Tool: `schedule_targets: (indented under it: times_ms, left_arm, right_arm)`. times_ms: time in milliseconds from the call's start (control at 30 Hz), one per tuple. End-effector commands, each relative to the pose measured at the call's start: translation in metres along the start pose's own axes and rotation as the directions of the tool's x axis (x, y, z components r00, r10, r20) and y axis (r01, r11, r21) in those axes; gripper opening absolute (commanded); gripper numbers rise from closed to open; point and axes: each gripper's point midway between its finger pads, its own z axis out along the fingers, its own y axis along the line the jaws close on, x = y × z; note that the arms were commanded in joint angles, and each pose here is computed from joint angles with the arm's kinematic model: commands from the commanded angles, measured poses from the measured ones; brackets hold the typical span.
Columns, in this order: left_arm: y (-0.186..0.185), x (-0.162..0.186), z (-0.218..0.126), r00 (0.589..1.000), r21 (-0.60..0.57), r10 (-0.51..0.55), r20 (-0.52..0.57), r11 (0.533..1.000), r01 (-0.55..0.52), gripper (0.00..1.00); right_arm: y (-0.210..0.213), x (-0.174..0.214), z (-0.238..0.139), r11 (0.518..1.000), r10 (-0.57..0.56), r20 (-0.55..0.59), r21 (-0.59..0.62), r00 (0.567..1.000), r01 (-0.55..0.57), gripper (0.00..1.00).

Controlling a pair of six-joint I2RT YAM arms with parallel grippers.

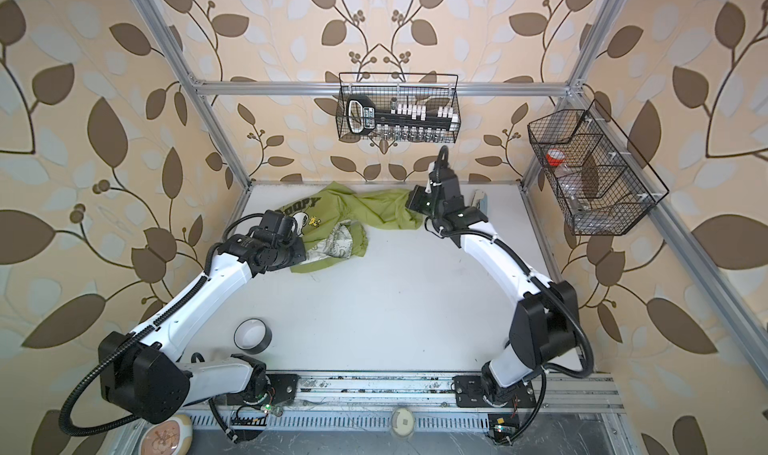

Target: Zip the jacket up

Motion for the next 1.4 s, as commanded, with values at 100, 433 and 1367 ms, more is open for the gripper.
schedule_targets:
  times_ms: [100,433,1367]
  left_arm:
    - [-0.022,-0.038,-0.024,0.997,0.062,0.061,0.055,0.996,-0.064,0.00]
    - [-0.082,-0.076,-0.060,0.977,0.296,0.168,0.132,0.934,-0.200,0.00]
    - [0.069,-0.026,0.044,0.957,-0.093,-0.288,0.017,0.953,0.289,0.00]
  right_arm:
    - [0.029,-0.091,-0.080,0.997,-0.023,0.176,-0.068,0.984,0.035,0.00]
    - [0.047,-0.208,-0.201,0.980,0.058,0.459,-0.195,0.886,0.037,0.00]
    - [0.108,-0.092,-0.031,0.952,-0.122,0.042,-0.277,0.992,0.128,0.00]
